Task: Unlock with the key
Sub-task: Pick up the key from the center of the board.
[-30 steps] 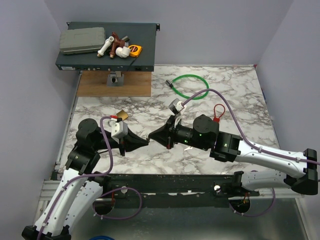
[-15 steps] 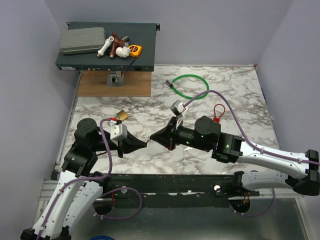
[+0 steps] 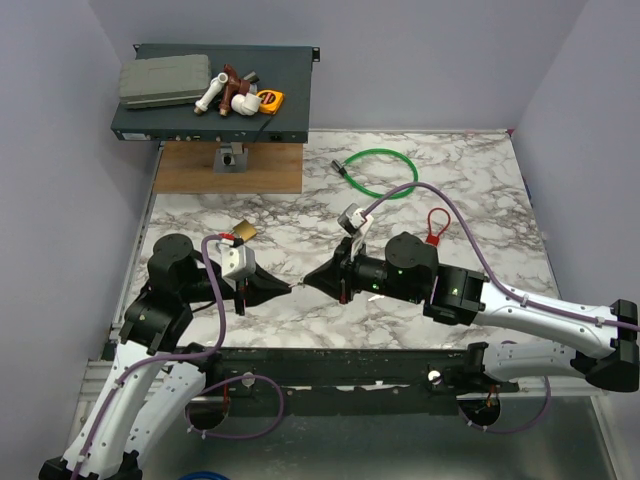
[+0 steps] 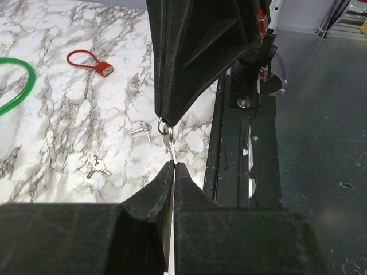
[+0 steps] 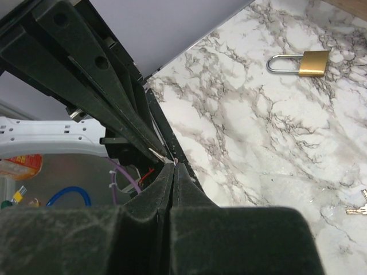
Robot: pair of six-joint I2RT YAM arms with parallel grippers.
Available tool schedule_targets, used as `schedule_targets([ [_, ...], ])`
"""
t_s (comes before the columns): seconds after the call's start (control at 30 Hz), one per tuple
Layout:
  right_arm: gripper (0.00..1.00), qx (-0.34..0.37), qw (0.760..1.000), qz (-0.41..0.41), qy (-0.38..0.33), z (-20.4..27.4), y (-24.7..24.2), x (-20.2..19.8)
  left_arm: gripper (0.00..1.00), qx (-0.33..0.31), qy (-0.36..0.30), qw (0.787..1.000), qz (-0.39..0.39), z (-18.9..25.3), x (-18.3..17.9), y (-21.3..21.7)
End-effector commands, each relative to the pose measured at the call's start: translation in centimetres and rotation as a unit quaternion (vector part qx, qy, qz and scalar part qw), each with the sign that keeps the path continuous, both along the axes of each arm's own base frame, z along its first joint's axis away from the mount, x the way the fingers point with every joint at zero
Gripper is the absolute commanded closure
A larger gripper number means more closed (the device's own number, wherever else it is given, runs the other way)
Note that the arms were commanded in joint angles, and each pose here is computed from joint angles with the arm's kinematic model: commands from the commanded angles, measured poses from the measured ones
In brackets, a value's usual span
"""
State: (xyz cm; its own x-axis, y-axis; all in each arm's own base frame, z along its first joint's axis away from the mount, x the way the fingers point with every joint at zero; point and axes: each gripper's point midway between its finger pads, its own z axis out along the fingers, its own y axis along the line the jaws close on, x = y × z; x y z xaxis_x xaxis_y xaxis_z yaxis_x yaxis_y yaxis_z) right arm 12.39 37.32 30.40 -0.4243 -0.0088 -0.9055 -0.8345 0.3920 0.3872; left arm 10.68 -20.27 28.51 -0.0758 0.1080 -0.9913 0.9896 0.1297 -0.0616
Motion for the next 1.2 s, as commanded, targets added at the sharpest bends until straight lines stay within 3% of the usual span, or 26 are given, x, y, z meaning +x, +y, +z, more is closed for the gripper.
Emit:
schedule_targets([
  [0.0, 0.99, -0.003, 0.999, 0.026, 0.018, 0.2, 0.2, -1.0, 1.00, 0.003, -0.022, 1.000, 0.003, 0.3, 0.4, 0.0],
  [0.6, 0.99, 0.015, 0.998, 0.052, 0.032, 0.5, 0.8, -2.0, 1.00, 0.014, -0.026, 1.000, 0.004, -0.3, 0.9, 0.0],
  [0.77, 0.84, 0.020, 1.000, 0.019, -0.001, 1.7, -0.5, -0.9, 1.00, 0.011, -0.022, 1.000, -0.010, 0.0, 0.2, 0.0],
  [0.93, 0.56, 0.026, 0.999, 0.006, -0.031, 2.9, -1.4, -0.4, 1.00, 0.014, -0.019, 1.000, -0.019, 0.0, -0.2, 0.0],
  [1.17, 0.53, 0.015, 0.998, 0.059, -0.036, 1.3, 1.1, -1.3, 1.00, 0.014, -0.018, 0.999, -0.035, 0.4, -0.6, -0.1],
])
